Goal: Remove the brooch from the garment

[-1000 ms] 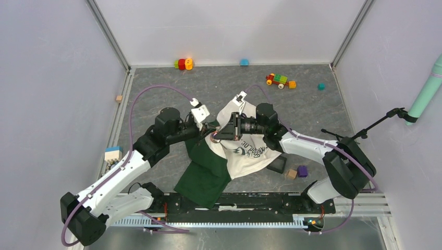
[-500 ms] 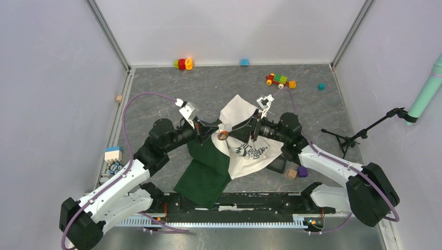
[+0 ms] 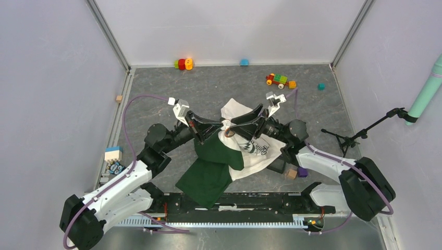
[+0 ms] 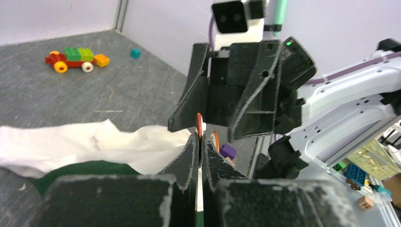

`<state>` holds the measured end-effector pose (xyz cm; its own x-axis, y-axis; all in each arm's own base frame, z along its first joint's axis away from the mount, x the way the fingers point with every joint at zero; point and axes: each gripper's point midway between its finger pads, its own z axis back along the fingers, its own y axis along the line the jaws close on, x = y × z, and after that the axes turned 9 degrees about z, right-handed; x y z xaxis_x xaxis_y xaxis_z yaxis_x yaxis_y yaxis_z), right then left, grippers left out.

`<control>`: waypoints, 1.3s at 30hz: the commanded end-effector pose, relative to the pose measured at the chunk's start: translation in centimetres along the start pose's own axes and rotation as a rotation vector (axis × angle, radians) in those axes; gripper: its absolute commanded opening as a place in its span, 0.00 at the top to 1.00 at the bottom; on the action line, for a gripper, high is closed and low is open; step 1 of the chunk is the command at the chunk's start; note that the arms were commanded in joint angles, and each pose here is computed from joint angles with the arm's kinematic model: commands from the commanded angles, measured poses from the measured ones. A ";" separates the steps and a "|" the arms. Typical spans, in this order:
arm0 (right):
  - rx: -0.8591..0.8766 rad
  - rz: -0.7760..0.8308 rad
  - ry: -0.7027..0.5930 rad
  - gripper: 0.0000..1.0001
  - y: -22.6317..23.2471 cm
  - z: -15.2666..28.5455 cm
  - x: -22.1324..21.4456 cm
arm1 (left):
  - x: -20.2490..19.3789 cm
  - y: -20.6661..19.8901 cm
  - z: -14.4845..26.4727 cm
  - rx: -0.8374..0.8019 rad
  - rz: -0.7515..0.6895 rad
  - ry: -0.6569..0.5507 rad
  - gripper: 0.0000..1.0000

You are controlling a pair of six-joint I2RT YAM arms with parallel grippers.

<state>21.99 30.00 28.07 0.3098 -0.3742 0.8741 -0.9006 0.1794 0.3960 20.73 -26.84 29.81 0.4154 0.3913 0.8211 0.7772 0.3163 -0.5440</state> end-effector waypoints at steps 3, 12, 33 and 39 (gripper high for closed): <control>0.113 -0.045 -0.115 0.42 1.8 -1.4 3.5 | 4.2 -3.5 -0.4 -0.139 0.001 -0.140 0.98; 0.158 -0.104 -0.100 0.52 2.2 -2.1 3.6 | 4.2 -4.2 -0.7 -0.189 -0.019 -0.130 0.98; 0.185 -0.172 -0.093 0.56 2.6 -1.2 2.7 | 5.4 -4.8 0.1 -0.193 -0.076 -0.174 0.98; 0.170 -0.180 -0.053 0.61 2.0 -1.7 2.1 | 5.3 -4.9 -0.2 -0.204 -0.081 -0.157 0.98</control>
<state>21.59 30.92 30.95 0.4748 -0.4516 0.7554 -0.8549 -0.0329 0.5177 19.95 -26.93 33.04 0.3718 0.4534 0.8100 0.8356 0.2167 -0.5048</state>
